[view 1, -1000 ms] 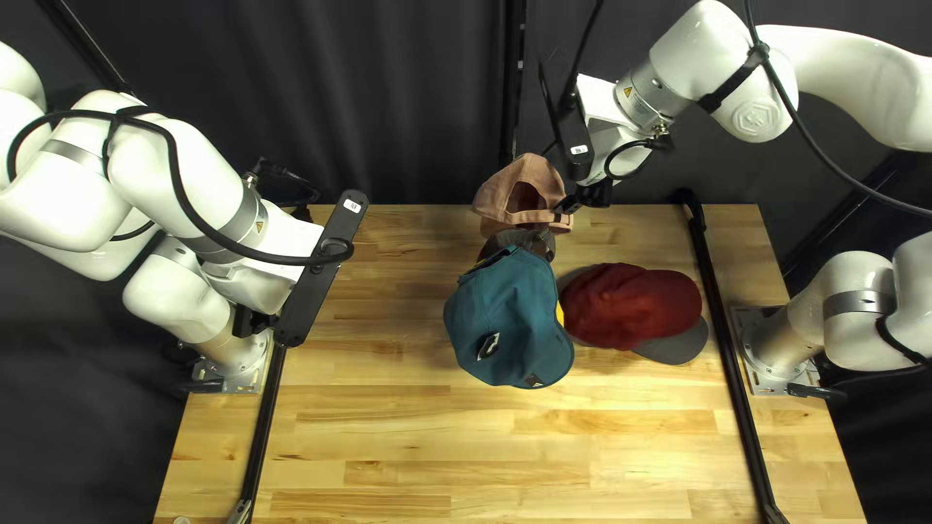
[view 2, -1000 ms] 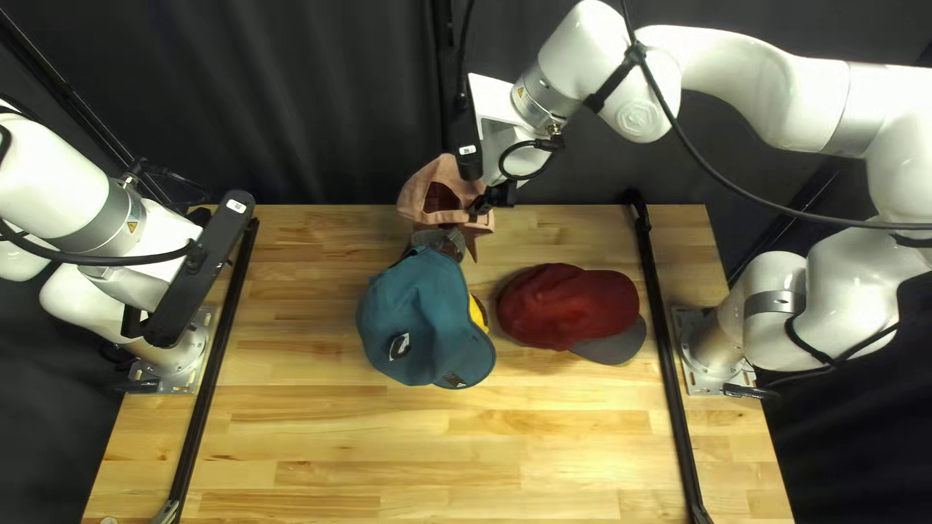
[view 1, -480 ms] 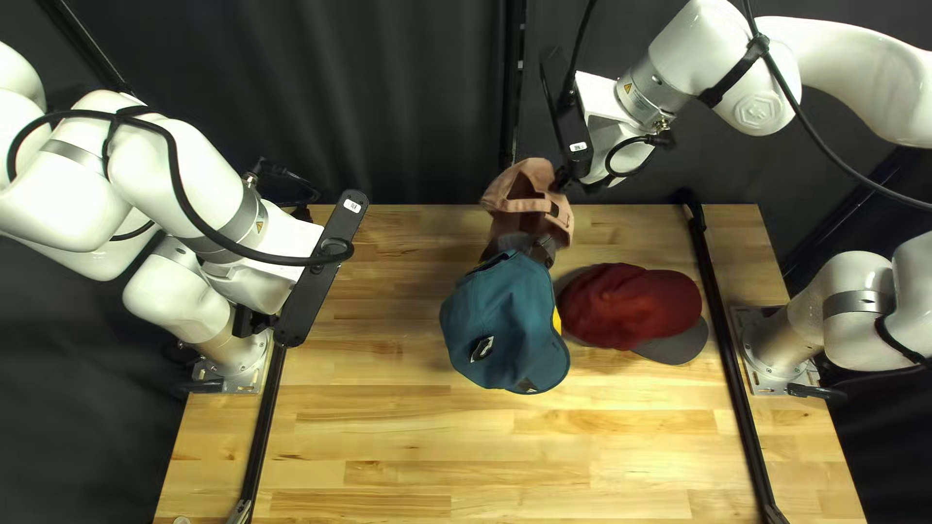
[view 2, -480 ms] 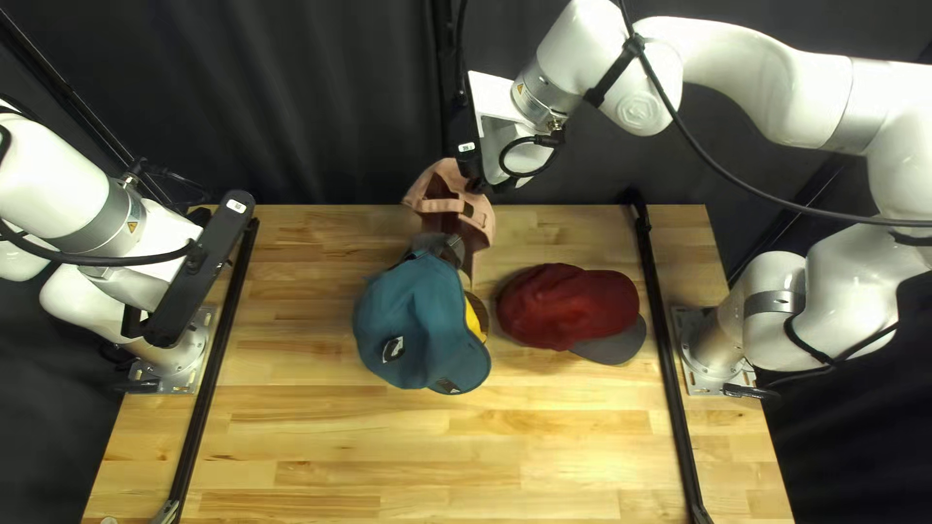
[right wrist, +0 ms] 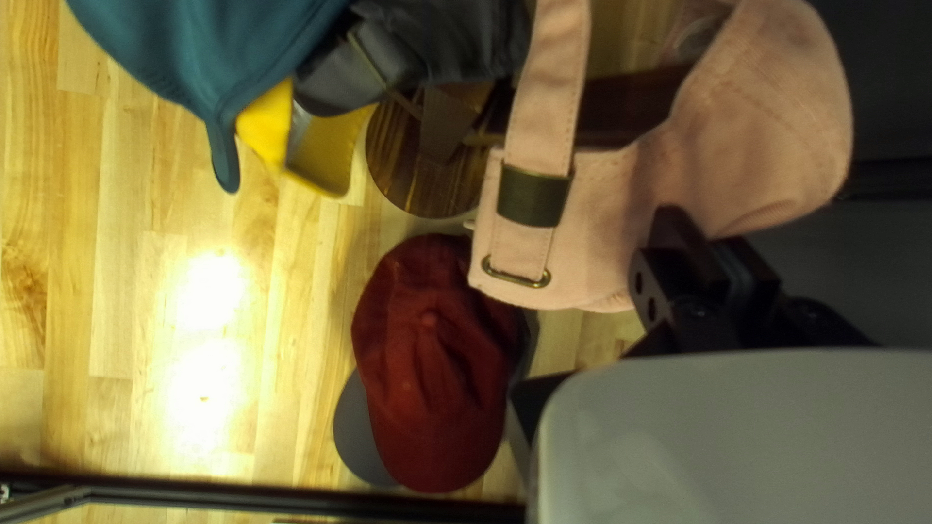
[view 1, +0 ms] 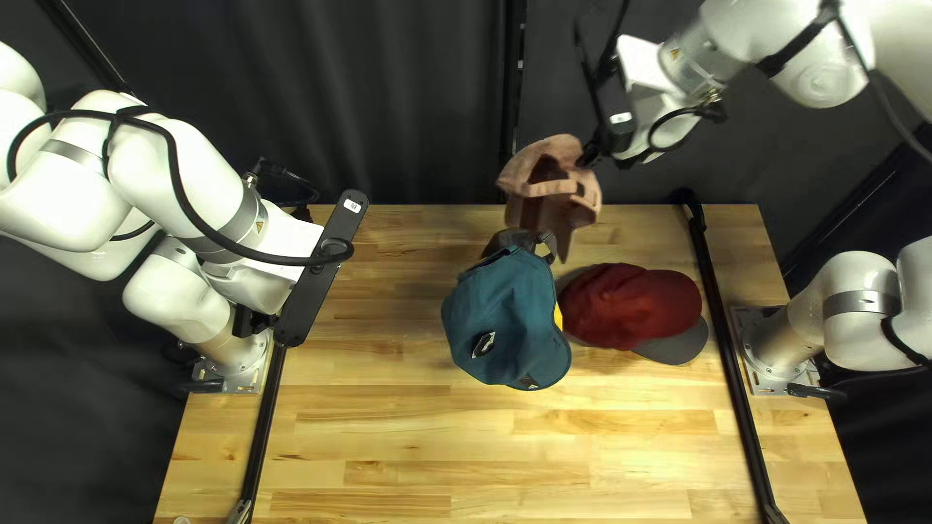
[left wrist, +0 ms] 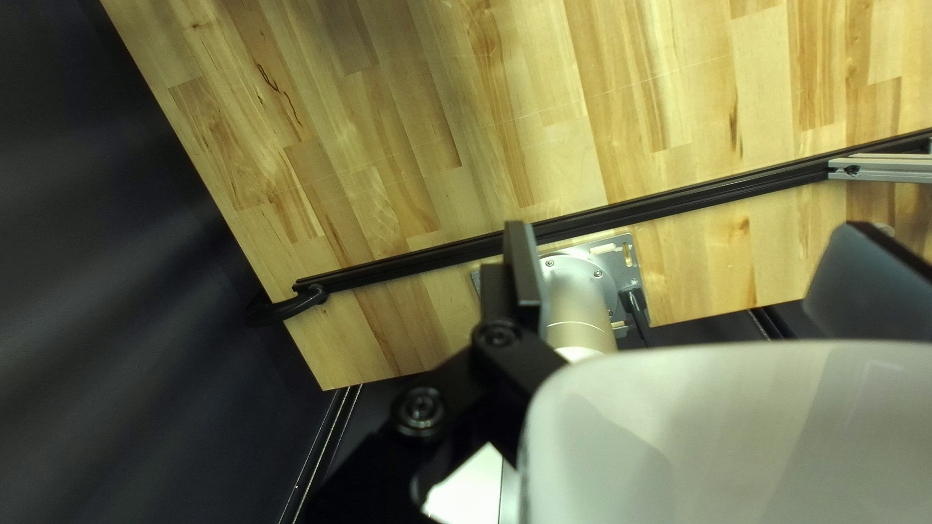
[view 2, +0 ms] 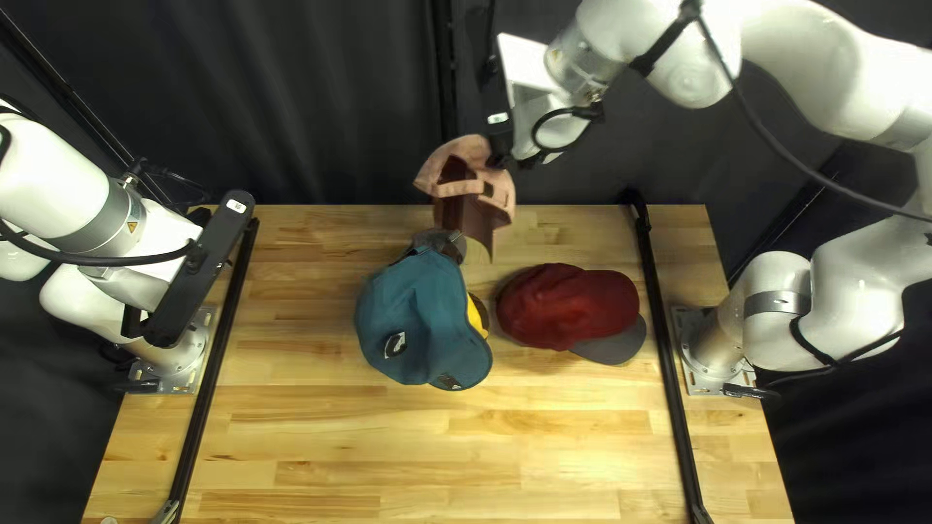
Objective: Remove hats from holder and stack on top of each other
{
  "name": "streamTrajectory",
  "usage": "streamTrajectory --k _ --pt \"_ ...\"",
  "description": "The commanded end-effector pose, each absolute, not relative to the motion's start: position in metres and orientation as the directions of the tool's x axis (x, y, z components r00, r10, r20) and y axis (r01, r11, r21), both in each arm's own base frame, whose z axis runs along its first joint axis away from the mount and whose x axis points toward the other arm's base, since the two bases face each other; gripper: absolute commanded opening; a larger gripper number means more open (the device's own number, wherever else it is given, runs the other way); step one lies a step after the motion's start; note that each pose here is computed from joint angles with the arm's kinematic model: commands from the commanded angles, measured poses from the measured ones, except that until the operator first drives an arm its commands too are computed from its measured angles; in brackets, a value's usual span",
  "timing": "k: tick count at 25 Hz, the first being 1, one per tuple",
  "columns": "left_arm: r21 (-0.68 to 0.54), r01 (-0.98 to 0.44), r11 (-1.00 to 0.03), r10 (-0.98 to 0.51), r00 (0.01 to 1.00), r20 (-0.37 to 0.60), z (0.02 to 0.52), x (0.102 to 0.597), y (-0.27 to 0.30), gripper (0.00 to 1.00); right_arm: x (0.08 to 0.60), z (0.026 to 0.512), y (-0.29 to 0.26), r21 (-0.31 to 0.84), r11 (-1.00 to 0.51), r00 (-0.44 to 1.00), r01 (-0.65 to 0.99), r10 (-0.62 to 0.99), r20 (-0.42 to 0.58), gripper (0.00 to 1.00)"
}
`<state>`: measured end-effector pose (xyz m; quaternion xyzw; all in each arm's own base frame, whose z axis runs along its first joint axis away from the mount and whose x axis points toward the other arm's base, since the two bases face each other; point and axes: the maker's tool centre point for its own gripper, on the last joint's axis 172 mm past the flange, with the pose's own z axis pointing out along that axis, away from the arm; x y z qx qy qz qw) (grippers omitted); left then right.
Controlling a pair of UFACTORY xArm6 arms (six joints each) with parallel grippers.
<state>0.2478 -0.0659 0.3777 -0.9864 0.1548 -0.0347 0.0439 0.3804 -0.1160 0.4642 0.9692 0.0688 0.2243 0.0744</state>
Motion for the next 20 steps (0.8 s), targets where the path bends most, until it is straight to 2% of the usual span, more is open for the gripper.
streamTrajectory --k 1,8,16,20 --pt "-0.097 -0.302 -0.948 -0.308 0.95 0.055 0.378 0.248 -0.066 1.0 0.332 0.451 -0.123 0.188 -0.981 0.91 0.054 0.126 0.395 0.0" --pt "-0.097 -0.302 -0.948 -0.308 0.95 0.055 0.378 0.248 -0.066 1.0 0.265 0.435 -0.125 0.224 -0.974 0.955 -0.029 0.039 0.293 0.0" --pt "-0.097 -0.302 -0.948 -0.308 0.95 0.055 0.378 0.248 -0.066 1.0 0.265 0.427 -0.126 0.244 -0.968 0.968 -0.062 0.002 0.252 0.0" --pt "-0.097 -0.302 -0.948 -0.308 0.95 0.055 0.378 0.248 -0.066 1.0 0.278 0.444 -0.131 0.247 -0.967 0.965 -0.063 0.005 0.264 0.0"
